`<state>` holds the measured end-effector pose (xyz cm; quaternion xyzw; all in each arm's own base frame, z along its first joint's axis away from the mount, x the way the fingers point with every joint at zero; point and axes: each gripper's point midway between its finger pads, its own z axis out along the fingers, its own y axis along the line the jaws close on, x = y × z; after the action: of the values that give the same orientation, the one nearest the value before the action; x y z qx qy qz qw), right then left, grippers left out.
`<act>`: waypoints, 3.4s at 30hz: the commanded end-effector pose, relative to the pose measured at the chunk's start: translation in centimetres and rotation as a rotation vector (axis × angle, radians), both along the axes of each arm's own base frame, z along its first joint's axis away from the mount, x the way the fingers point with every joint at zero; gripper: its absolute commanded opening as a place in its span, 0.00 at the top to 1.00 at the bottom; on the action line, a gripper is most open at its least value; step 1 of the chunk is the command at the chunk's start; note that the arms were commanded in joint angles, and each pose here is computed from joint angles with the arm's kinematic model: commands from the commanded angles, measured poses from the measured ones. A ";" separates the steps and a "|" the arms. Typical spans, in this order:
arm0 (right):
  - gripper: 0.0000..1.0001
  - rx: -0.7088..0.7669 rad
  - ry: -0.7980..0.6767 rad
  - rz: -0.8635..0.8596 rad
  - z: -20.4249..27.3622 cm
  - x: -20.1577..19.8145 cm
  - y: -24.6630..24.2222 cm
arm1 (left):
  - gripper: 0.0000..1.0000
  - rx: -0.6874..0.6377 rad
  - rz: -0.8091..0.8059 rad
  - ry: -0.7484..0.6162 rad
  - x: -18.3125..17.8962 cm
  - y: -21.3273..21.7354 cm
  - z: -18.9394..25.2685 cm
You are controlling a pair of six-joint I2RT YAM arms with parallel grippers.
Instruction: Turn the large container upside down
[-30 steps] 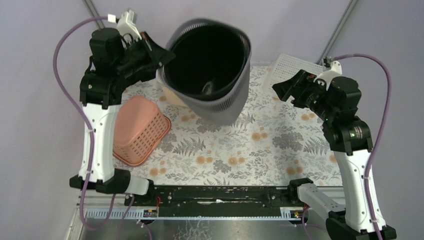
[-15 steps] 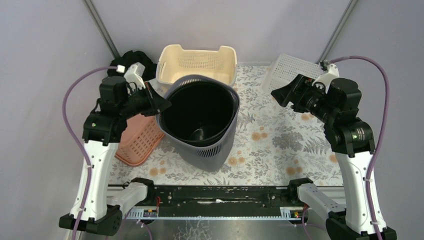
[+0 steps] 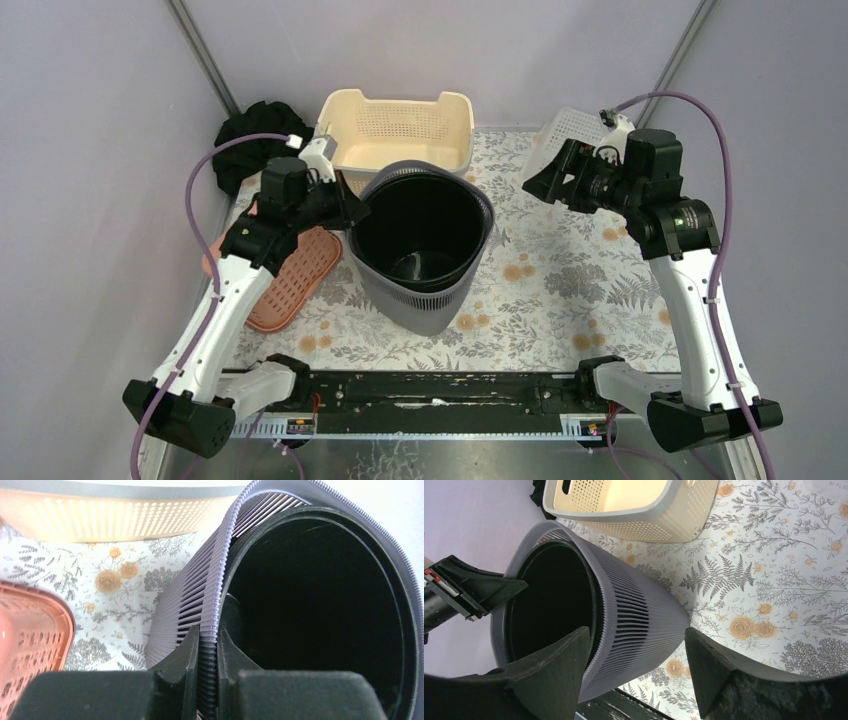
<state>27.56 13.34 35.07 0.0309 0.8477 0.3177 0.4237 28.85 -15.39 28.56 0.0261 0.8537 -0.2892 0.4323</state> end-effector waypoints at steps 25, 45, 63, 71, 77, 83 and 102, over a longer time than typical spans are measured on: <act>0.36 -0.476 0.034 0.171 1.1 -0.7 6.8 | 0.11 0.195 0.093 -0.037 -2.4 -2.1 11.6; 0.56 -0.578 0.073 0.166 -2.8 -0.8 8.0 | 0.25 0.422 0.191 0.120 -4.9 -2.8 5.7; 0.52 -0.551 0.030 0.166 -1.6 -1.0 7.9 | 0.26 0.508 0.228 0.163 -4.7 -1.9 3.2; 0.47 -0.520 0.002 0.189 -0.1 -1.5 8.1 | 0.20 0.494 0.226 0.154 -4.5 -2.3 3.6; 0.58 -0.513 0.016 0.217 -0.9 -1.5 8.9 | 0.19 0.498 0.230 0.152 -4.4 -2.3 3.5; 0.62 -0.546 0.042 0.215 -2.4 -0.9 9.2 | 0.19 0.503 0.228 0.151 -3.9 -2.7 2.9; 0.66 -0.629 0.103 0.193 -5.7 0.2 9.0 | 0.30 0.621 0.255 0.195 -3.2 -1.8 0.1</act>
<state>27.15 22.05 29.72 -0.1600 0.9270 0.0876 0.3278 25.01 -17.86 29.00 0.0303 0.9385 0.0183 0.3435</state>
